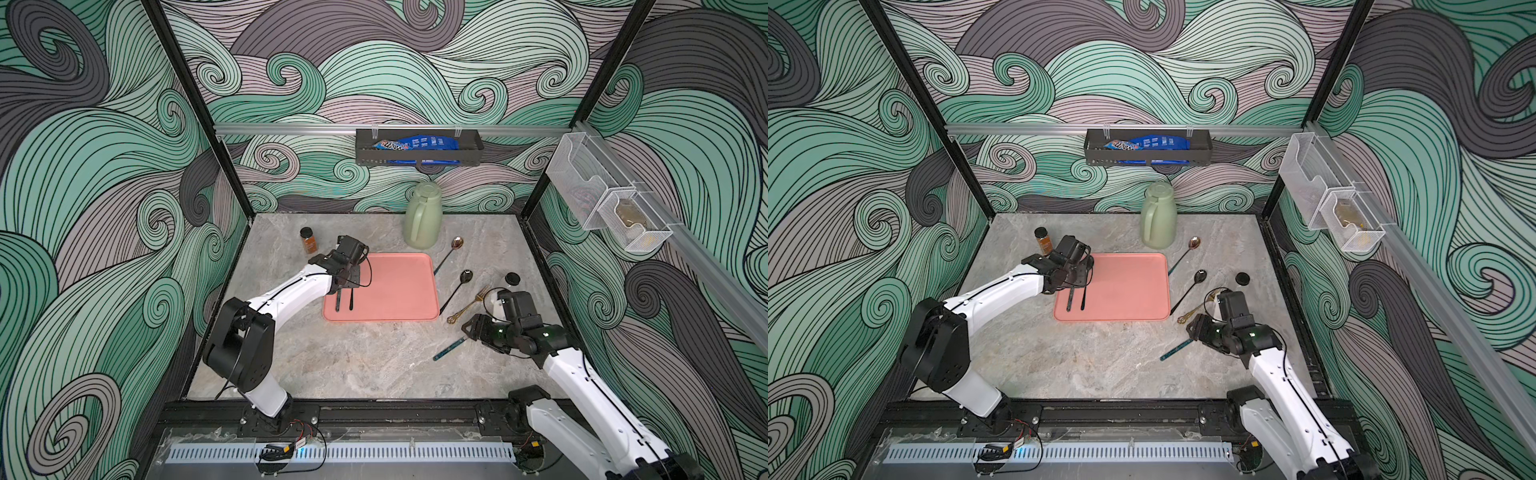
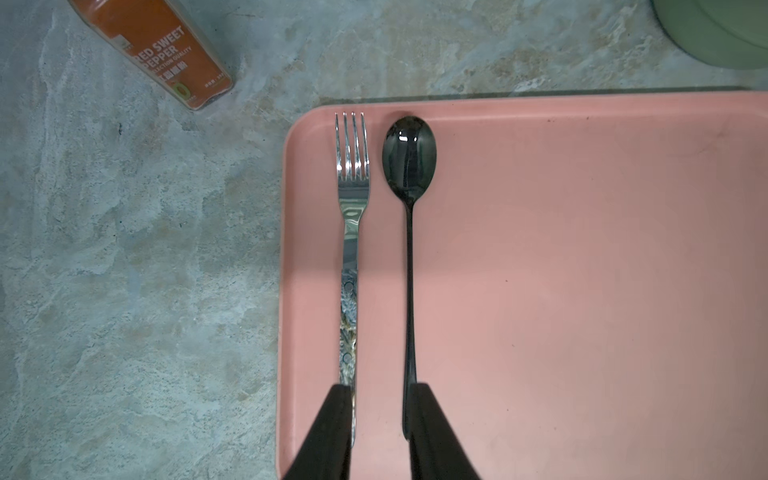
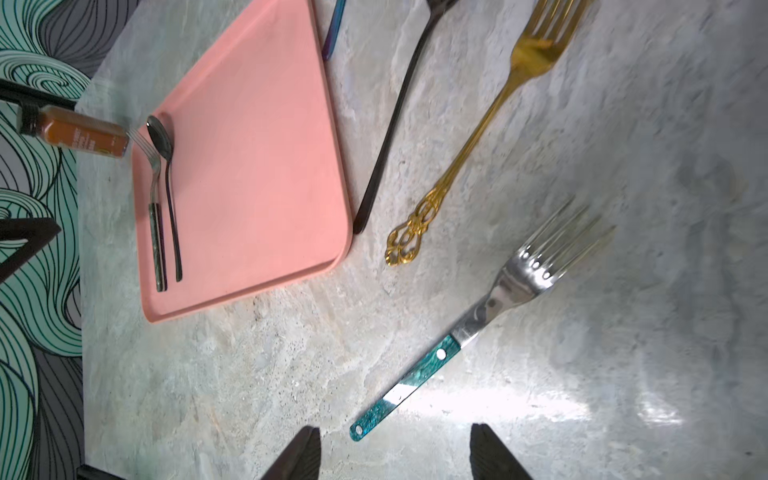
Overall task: Set the spoon and fork side by side
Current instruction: Place the spoon on the tray, then pick up the fork at the center of the board.
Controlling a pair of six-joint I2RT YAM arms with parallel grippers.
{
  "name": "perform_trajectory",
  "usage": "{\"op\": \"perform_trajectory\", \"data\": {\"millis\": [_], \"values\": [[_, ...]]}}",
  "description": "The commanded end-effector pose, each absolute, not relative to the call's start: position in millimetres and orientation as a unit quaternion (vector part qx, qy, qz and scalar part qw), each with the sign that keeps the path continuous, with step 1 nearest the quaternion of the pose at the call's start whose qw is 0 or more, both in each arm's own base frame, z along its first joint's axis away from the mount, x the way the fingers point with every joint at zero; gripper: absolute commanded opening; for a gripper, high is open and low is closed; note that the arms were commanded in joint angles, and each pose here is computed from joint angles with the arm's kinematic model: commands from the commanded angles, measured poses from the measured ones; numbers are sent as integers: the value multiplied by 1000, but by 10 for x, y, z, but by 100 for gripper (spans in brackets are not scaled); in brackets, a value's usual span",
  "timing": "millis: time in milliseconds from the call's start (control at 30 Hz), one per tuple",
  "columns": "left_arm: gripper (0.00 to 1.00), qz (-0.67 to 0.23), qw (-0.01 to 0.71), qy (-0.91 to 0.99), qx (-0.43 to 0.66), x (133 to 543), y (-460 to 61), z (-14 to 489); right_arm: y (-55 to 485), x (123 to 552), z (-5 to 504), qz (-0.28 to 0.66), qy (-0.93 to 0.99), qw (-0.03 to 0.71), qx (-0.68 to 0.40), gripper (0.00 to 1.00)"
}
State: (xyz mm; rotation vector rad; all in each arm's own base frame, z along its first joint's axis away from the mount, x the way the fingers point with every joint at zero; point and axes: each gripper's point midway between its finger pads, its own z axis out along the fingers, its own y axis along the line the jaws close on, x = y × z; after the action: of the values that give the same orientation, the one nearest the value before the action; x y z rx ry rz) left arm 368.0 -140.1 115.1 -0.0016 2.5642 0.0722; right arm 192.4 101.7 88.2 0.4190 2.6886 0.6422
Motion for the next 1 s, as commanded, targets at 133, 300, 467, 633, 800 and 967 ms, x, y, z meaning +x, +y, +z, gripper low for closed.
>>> {"op": "perform_trajectory", "data": {"millis": [133, 300, 467, 633, 800, 967], "values": [[28, 34, 302, 953, 8, 3621, -1305, 1196, 1188, 1838, 588, 178, 958, 151, 165, 63], [27, 44, 311, 949, 11, 3602, -1254, 1236, 1289, 1796, 439, 148, 971, 126, 141, 68], [28, 24, 326, 945, 14, 3579, -1287, 1317, 1256, 1827, 379, 119, 975, 121, 144, 69], [28, -25, 348, 937, 31, 3554, -1429, 1368, 1196, 1853, 367, 88, 978, 117, 147, 68], [28, -29, 364, 931, 29, 3537, -1408, 1480, 1260, 1908, 349, 92, 978, 116, 144, 67], [28, -33, 364, 930, 27, 3540, -1420, 1484, 1205, 1909, 256, 62, 982, 107, 146, 75]]}}
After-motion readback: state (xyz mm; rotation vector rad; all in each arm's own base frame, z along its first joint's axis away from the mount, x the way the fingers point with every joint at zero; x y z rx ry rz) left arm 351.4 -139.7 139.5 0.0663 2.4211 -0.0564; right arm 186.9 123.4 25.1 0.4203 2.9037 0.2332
